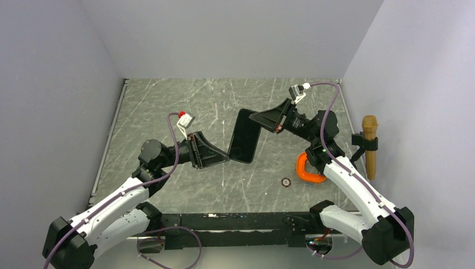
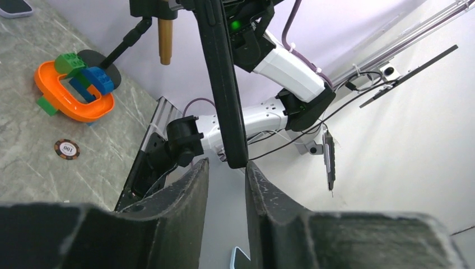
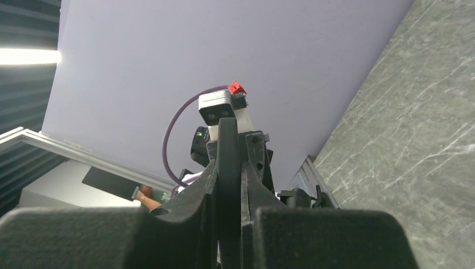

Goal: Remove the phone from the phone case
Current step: Remove the phone case from the phone.

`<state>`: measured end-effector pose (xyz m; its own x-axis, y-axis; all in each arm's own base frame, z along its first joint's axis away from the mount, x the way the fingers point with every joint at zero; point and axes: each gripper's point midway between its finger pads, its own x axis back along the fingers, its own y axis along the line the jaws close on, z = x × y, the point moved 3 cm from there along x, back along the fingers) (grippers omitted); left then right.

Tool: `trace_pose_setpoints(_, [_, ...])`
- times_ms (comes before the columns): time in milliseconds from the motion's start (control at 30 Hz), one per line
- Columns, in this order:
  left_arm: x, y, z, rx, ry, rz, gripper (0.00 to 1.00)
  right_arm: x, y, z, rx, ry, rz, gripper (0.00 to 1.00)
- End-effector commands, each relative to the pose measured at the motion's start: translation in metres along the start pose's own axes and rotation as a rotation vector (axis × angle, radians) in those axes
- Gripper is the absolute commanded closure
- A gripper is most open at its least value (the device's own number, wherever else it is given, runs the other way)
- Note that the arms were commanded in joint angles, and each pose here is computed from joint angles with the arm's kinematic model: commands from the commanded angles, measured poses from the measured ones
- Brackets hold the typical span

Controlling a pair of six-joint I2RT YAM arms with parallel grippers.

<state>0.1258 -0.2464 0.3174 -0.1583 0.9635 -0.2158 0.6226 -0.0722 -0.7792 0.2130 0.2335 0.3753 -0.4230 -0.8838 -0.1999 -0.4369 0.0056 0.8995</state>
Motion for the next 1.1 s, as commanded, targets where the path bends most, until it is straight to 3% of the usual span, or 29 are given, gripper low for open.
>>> trace_pose_setpoints(0, [-0.006,-0.025,-0.016,-0.073,-0.025,0.098,0.67,0.0,0.048,-0.01,0.08,-0.002,-0.139,1.0])
trace_pose_setpoints(433, [-0.012,-0.034,-0.024,-0.107,-0.001,0.094,0.77,-0.009,0.046,-0.013,0.067,0.026,-0.17,1.0])
trace_pose_setpoints(633, [-0.014,-0.04,-0.029,-0.148,-0.004,0.116,1.0,-0.012,0.045,-0.014,0.057,0.032,-0.177,1.0])
trace_pose_setpoints(867, [-0.011,-0.068,-0.025,-0.271,0.068,0.288,1.0,-0.004,0.052,-0.005,-0.108,0.069,-0.311,1.0])
trace_pose_setpoints(1067, [-0.01,-0.076,-0.027,-0.333,0.052,0.355,1.0,0.002,0.048,0.0,-0.223,0.094,-0.337,1.0])
